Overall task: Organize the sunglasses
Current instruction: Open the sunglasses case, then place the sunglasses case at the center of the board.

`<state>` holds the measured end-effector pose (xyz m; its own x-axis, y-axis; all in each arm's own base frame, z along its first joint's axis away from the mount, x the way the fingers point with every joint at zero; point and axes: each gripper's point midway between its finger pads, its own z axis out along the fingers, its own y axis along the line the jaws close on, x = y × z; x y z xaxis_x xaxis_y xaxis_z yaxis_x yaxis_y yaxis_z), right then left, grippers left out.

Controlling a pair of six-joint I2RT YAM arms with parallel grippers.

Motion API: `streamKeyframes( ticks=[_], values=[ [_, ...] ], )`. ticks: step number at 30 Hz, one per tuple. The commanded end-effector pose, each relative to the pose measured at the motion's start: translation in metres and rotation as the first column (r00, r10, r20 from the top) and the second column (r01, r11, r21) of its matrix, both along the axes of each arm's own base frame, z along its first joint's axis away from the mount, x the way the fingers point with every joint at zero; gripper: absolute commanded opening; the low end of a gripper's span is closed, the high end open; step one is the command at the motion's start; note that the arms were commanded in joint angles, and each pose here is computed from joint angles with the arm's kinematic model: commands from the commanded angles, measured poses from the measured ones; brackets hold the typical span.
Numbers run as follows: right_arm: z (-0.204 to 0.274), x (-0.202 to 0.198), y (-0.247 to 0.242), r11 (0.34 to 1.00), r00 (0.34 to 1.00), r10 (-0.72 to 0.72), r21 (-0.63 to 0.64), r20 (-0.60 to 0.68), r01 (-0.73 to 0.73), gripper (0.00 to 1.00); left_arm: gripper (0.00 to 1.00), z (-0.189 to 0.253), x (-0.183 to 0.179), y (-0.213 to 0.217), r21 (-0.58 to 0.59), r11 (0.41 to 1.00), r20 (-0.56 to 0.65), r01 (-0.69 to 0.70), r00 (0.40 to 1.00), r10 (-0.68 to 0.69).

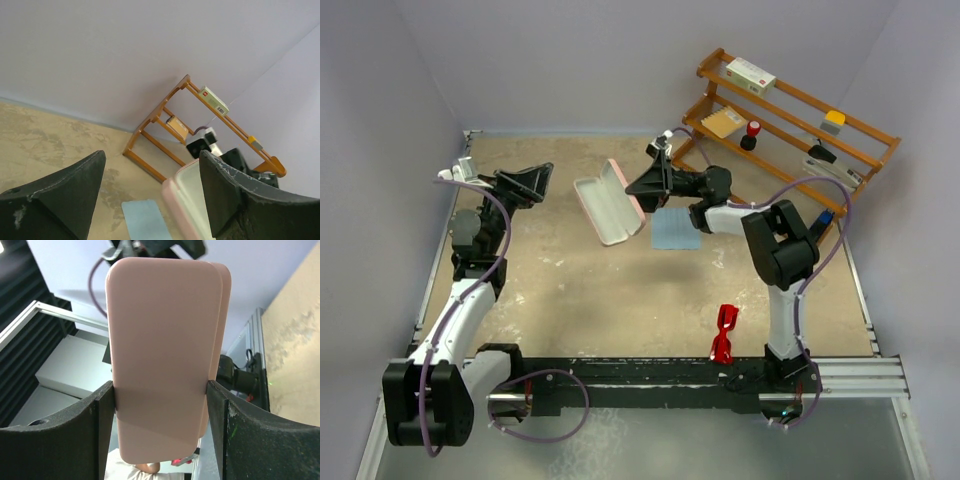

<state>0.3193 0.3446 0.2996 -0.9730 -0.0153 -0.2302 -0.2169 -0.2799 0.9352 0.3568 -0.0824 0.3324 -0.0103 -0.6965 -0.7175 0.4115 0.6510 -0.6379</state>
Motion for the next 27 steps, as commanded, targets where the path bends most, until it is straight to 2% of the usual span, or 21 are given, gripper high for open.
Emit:
streamKeyframes(
  ticks=[1,12,27],
  values=[
    [-0.002,-0.017,-0.008,0.998,0.974,0.008,0.056,0.226,-0.021,0.0,0.72,0.031,-0.004,0.005,0.001,1.0,0.081,-0.022,0.997,0.022],
    [-0.091,0.005,0.004,0.994,0.994,0.015,-0.106,0.108,-0.003,0.0,0.72,0.036,-0.011,0.004,-0.032,0.999,0.094,-0.006,0.996,0.009],
    [-0.171,0.042,0.025,0.951,0.996,-0.02,-0.306,0.092,0.048,0.0,0.72,0.037,-0.017,-0.005,-0.032,0.998,0.088,0.053,0.995,-0.05]
  ],
)
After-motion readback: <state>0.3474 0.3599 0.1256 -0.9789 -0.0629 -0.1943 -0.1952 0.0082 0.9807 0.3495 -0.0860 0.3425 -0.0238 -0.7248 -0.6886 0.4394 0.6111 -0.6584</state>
